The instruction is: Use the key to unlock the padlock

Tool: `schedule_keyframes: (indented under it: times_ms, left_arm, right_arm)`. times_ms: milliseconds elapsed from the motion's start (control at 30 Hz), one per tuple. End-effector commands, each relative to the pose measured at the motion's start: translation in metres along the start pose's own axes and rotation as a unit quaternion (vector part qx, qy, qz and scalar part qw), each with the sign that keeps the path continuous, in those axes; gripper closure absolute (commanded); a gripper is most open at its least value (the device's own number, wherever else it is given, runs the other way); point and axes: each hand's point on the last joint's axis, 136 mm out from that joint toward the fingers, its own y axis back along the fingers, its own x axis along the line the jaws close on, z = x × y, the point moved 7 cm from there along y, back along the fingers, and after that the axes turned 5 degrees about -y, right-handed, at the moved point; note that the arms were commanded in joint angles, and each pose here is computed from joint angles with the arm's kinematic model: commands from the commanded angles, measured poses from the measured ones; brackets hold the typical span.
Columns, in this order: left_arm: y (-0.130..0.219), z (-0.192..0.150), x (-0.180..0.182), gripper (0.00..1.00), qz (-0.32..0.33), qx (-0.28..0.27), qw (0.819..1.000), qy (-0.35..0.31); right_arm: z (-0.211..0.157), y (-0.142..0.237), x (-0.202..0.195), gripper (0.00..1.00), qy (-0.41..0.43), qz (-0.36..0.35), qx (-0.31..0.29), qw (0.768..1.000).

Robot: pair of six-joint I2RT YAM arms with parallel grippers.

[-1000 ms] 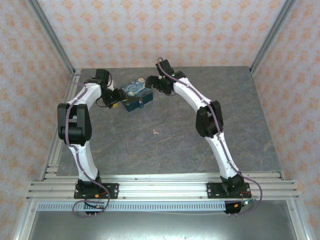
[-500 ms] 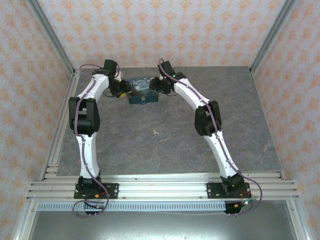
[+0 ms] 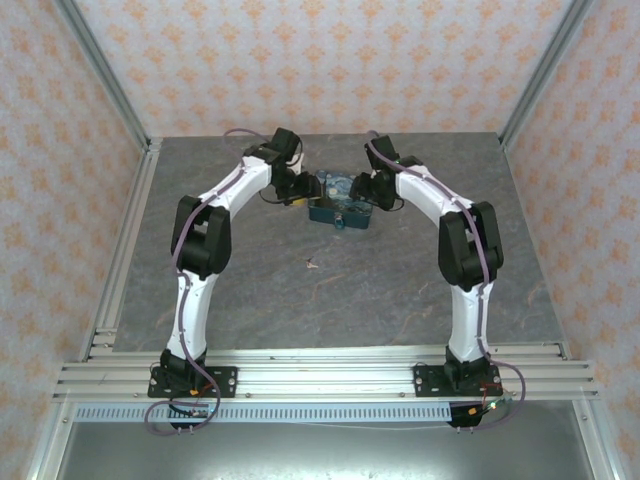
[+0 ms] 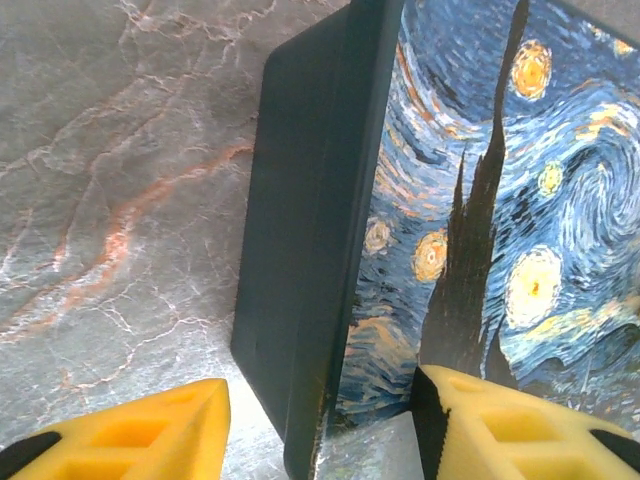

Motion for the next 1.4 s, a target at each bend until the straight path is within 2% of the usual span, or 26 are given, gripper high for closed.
schedule_keyframes:
  times_ms: [0, 200, 367, 467, 600, 733, 900, 1100, 1367]
  left_arm:
    - [0.013, -0.002, 0.016, 0.45, 0.056, 0.003, 0.998, 0.007]
    - [0.051, -0.005, 0.012, 0.37, 0.098, -0.014, 0.995, -0.028]
    - [0.075, -0.02, 0.015, 0.35, 0.12, -0.029, 0.992, -0.025]
    - [0.082, -0.034, 0.018, 0.36, 0.123, -0.035, 0.992, -0.006]
    - [0.088, -0.067, 0.028, 0.42, 0.131, -0.041, 0.989, 0.059]
    - [0.078, -0.109, 0.036, 0.49, 0.137, -0.049, 0.978, 0.149]
    - [0.055, -0.144, 0.02, 0.53, 0.147, -0.042, 0.974, 0.169]
    - [0.023, -0.153, -0.001, 0.61, 0.15, -0.03, 0.974, 0.164]
    - [-0.001, -0.16, -0.007, 0.67, 0.16, -0.008, 0.973, 0.168]
  right_arm:
    - [0.0, 0.022, 0.003, 0.33, 0.012, -0.005, -0.012, 1.0]
    - [0.004, 0.048, 0.004, 0.27, 0.016, -0.015, -0.014, 1.0]
    - [0.001, 0.071, 0.001, 0.23, 0.021, -0.013, -0.026, 0.999]
    - [-0.005, 0.08, -0.002, 0.23, 0.019, -0.008, -0.024, 1.0]
    - [-0.02, 0.091, -0.008, 0.23, 0.004, 0.011, -0.012, 1.0]
    - [-0.047, 0.095, -0.026, 0.23, -0.024, 0.023, -0.003, 0.999]
    - [-0.092, 0.091, -0.05, 0.23, -0.041, 0.02, 0.018, 0.999]
    - [-0.127, 0.082, -0.065, 0.23, -0.047, 0.011, 0.037, 0.998]
    - [-0.13, 0.086, -0.069, 0.23, -0.04, 0.003, 0.027, 0.999]
